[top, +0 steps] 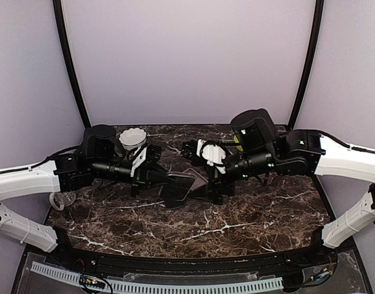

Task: Take the phone out of the phone case
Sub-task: Pass from the left arm to the right

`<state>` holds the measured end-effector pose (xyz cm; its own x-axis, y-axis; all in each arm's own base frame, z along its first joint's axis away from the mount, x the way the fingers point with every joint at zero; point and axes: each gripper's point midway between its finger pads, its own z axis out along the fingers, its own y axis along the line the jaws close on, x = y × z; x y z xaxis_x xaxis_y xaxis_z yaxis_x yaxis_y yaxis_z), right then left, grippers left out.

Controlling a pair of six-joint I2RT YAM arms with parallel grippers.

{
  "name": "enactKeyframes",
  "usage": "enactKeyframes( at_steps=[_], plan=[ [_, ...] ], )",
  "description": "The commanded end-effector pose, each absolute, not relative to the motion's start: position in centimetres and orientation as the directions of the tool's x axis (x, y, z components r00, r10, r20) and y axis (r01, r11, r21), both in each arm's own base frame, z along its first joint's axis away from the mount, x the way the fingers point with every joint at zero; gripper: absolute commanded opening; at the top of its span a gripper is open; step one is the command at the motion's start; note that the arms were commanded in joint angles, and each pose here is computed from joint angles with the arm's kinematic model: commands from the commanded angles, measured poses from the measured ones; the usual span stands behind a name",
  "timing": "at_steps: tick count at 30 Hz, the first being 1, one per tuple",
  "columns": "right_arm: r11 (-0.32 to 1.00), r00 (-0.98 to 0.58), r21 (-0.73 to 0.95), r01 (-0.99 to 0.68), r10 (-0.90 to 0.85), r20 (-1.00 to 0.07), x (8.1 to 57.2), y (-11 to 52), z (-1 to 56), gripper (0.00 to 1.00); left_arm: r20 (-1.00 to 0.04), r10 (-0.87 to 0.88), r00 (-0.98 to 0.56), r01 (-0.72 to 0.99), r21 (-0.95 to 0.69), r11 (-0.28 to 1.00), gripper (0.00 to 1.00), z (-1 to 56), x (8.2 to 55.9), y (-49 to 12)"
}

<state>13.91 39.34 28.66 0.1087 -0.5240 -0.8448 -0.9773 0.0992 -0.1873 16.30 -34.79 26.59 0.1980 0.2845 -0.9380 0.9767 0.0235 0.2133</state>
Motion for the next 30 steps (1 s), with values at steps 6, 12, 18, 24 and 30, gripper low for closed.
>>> enactKeyframes(
  at_steps=[6,12,18,24,30],
  plan=[
    [0.047,0.119,-0.209,-0.977,-0.695,-0.709,13.9,39.9,24.8,0.82,-0.925,0.245,0.291,0.955,0.294,-0.024,0.0,29.0,15.8,-35.4],
    [0.023,0.165,-0.243,-0.97,-0.672,-0.722,14.3,41.2,24.9,0.62,-0.919,0.26,0.298,0.954,0.295,-0.049,0.0,28.8,15.3,-35.4],
    [-0.027,0.204,-0.242,-0.97,-0.632,-0.747,13.5,41.9,25.1,0.37,-0.915,0.259,0.308,0.951,0.303,-0.062,0.0,28.8,15.1,-35.4],
    [-0.032,0.21,-0.243,-0.97,-0.618,-0.758,13.4,42.1,24.6,0.15,-0.914,0.276,0.297,0.955,0.287,-0.08,0.0,28.4,14.9,-35.5],
    [-0.022,0.202,-0.24,-0.971,-0.62,-0.759,13.5,42.0,24.0,0.0,-0.918,0.263,0.298,0.955,0.284,-0.09,0.15,28.7,14.7,-35.6]
  ],
)
